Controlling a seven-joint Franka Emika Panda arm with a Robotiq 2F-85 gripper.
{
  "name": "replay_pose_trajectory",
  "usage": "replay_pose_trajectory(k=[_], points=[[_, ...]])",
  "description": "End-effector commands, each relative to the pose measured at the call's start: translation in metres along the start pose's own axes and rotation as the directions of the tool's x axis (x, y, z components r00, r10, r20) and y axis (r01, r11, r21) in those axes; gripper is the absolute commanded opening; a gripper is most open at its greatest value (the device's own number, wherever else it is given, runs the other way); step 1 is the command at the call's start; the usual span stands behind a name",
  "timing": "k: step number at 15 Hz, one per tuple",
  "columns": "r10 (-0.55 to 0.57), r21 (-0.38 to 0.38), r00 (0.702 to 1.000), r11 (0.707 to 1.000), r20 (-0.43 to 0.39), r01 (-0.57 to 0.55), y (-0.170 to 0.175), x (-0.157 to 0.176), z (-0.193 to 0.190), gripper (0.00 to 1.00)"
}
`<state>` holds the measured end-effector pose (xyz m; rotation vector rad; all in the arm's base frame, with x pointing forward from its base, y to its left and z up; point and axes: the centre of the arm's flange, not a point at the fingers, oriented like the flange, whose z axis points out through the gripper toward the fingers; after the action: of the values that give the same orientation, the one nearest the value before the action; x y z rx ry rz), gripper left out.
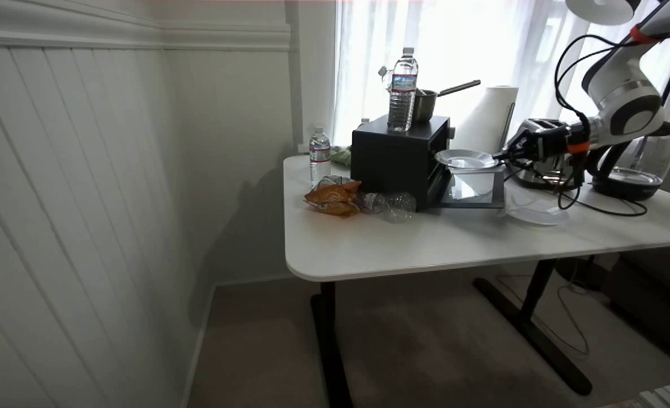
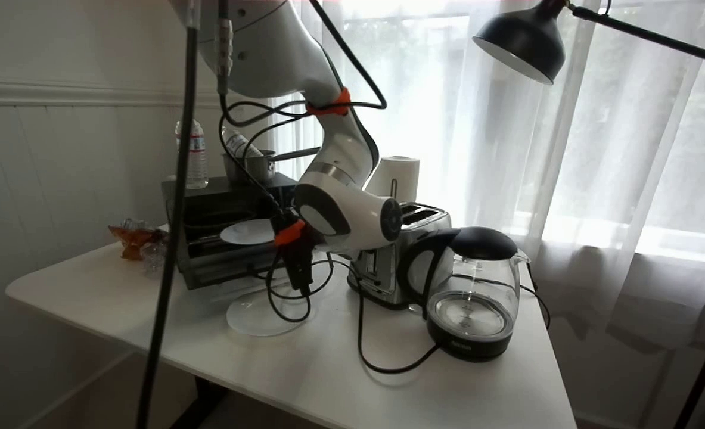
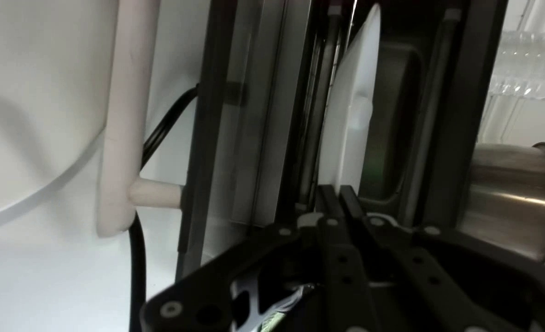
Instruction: Pick up one white plate and put it in the oven on the top tray
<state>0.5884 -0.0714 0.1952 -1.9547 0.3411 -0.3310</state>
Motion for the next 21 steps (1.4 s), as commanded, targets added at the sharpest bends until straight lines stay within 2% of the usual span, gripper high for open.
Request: replay_pose_trajectory(k=[1,4,15,21], points=[[0.023,0.003,0.998,1.000,-0.060,-0.023,-0.005,0.014,0.035,0.03],[0.028,0.002,0.997,1.000,-0.070,-0.028,-0.009,0.016,0.059,0.03],[0.024,-0.039,1.000,0.999,-0.016,-0.024,-0.031,0.019,0.140,0.03],[0.011,-0.050,1.000,0.999,0.000,-0.011,-0.039,0.019,0.158,0.04]])
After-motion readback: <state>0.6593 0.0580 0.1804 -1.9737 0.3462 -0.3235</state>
